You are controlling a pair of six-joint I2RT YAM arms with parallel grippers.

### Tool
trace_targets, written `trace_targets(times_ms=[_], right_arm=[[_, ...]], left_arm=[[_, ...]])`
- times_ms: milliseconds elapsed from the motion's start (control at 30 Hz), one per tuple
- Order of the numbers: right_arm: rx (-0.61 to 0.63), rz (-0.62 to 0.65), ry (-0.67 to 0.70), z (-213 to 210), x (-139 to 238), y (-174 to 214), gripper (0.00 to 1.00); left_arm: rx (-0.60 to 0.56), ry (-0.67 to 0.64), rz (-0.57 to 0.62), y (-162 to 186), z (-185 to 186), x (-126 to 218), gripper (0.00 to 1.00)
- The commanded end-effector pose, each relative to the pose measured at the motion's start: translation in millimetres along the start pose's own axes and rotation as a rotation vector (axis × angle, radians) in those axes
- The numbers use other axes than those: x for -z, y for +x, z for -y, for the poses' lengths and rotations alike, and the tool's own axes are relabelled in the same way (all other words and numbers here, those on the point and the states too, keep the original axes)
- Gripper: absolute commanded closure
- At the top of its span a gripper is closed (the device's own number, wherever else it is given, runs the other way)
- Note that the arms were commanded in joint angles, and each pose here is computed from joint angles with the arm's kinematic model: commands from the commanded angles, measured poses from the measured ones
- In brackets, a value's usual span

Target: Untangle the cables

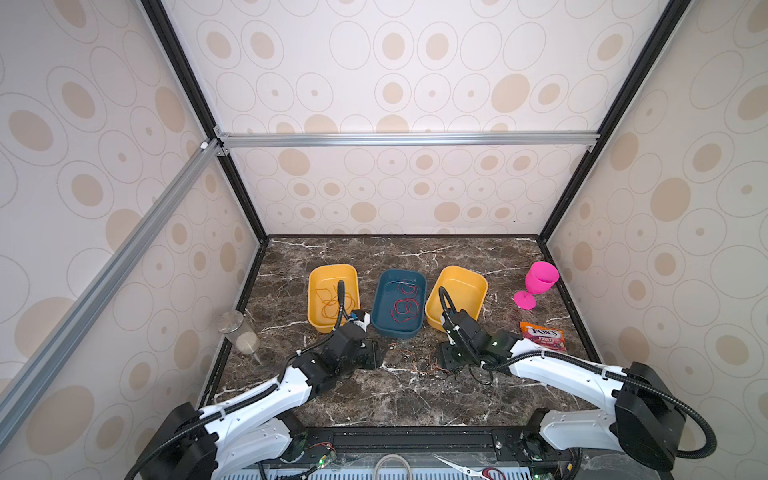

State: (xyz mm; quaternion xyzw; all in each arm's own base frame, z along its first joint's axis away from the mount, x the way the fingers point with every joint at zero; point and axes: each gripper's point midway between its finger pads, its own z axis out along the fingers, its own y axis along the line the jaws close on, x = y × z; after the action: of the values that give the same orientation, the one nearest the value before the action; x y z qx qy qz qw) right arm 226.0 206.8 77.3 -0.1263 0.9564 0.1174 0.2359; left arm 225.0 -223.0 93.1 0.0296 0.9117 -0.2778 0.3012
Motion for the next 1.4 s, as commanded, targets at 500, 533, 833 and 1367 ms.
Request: trace_targets(times_ms=[500, 533, 833, 1367], right_arm=[[0.011, 0.016, 0.042, 11, 8, 3, 0.41], [0.012, 0.017, 0.047, 12, 8, 4, 0.41], [0.010, 0.007, 0.072, 21, 9, 13, 0.41], [-0.034, -0.054, 0.123, 32, -16, 31, 0.34]], left_arm=[[-0.047, -0.048, 0.056, 0, 23, -68, 0.43], [-0.053, -0.058, 0.057, 0, 22, -71, 0.43], [-0.099, -0.156, 0.069, -3, 7, -80, 0.72], [-0.056, -0.226, 0.165, -21, -23, -38, 1.00]])
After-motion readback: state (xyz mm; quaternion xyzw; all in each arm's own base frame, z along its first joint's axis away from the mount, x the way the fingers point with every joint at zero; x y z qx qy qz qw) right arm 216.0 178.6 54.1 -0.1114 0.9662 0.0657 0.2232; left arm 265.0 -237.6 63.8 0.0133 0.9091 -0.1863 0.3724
